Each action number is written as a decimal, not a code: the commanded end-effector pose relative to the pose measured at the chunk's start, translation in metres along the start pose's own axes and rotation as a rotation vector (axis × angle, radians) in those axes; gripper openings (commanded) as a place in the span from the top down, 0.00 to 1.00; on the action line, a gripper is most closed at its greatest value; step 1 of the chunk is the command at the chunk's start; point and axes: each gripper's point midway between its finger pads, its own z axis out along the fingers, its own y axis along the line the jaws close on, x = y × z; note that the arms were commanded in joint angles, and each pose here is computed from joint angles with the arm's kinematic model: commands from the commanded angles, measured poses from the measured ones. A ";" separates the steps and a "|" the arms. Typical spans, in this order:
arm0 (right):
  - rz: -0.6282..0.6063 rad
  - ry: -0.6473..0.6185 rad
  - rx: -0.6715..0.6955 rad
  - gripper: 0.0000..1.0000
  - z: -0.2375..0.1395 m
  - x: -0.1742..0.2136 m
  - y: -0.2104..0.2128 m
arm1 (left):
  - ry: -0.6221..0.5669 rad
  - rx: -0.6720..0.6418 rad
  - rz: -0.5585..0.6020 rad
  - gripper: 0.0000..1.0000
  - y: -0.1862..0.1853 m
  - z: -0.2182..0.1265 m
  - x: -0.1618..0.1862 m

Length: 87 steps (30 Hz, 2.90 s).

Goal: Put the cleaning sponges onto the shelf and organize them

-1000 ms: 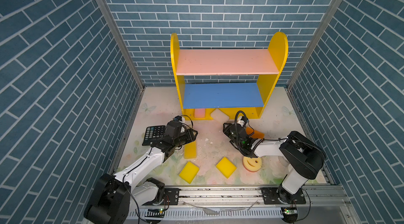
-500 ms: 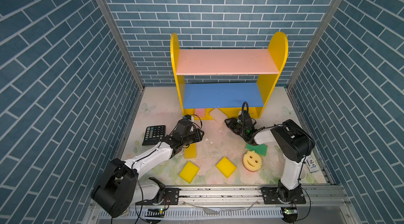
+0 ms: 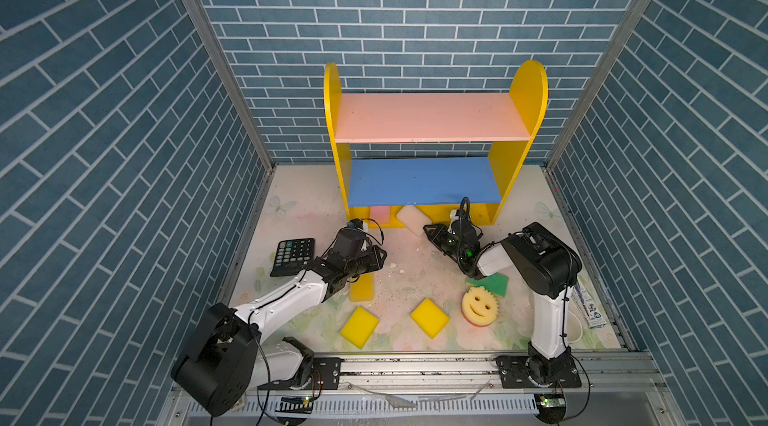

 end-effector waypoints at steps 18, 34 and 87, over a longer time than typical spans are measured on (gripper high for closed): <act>0.130 -0.259 0.134 1.00 -0.041 0.006 -0.030 | -0.060 -0.046 0.053 0.62 0.012 -0.043 0.005; 0.238 -0.401 0.078 1.00 -0.021 -0.008 0.018 | -0.118 -0.100 0.062 0.60 0.030 -0.076 0.011; 0.221 -0.157 0.103 1.00 0.043 0.046 -0.012 | -0.132 -0.201 0.011 0.58 0.059 -0.096 0.021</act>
